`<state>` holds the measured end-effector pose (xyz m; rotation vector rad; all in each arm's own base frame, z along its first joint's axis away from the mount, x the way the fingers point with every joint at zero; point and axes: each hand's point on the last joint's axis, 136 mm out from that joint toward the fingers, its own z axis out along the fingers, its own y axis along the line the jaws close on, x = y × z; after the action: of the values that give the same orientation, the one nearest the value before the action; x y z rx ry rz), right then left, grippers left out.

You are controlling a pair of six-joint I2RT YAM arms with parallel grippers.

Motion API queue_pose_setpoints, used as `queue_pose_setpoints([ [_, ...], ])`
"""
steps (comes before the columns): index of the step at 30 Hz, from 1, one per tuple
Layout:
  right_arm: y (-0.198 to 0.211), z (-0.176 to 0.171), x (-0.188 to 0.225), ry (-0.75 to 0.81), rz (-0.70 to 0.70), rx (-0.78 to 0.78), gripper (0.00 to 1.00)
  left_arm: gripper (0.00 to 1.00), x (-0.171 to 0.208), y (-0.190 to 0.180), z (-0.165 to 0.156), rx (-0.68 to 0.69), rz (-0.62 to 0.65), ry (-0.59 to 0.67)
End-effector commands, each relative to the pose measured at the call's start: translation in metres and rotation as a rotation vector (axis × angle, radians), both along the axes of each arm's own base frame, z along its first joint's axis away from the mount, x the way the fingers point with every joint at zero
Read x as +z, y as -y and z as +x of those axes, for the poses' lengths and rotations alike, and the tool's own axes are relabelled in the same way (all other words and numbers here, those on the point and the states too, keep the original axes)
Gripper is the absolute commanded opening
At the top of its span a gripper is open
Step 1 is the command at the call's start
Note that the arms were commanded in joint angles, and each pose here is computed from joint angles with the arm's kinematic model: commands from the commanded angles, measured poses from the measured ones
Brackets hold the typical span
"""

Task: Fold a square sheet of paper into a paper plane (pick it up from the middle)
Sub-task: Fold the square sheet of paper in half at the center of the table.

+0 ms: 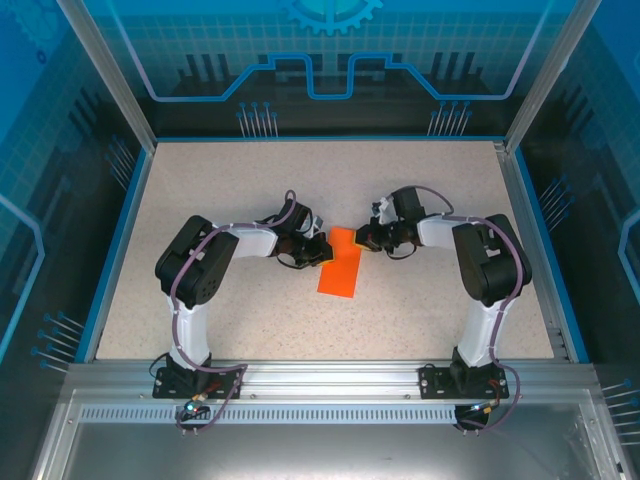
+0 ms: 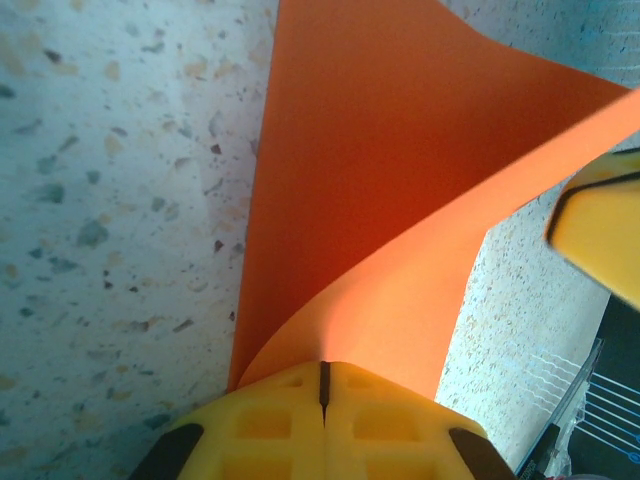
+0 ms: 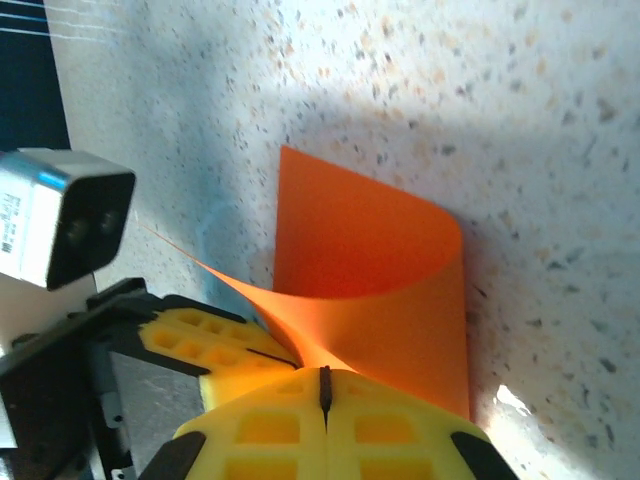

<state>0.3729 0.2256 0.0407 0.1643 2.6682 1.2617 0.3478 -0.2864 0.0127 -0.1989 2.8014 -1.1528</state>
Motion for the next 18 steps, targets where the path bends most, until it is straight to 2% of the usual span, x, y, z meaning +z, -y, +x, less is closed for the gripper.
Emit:
queue_pose_setpoints([
  [1, 0.005, 0.002, -0.011, -0.042, 0.006, -0.005, 0.04, 0.0, -0.05, -0.021, -0.033, -0.008, 0.142, -0.142],
  [11, 0.016, -0.003, -0.045, -0.109, -0.07, -0.031, 0.04, 0.0, -0.053, -0.023, -0.035, -0.007, 0.15, -0.146],
  [18, 0.01, 0.011, -0.005, -0.031, -0.008, -0.023, 0.05, 0.0, -0.052, -0.022, -0.034, -0.01, 0.147, -0.141],
])
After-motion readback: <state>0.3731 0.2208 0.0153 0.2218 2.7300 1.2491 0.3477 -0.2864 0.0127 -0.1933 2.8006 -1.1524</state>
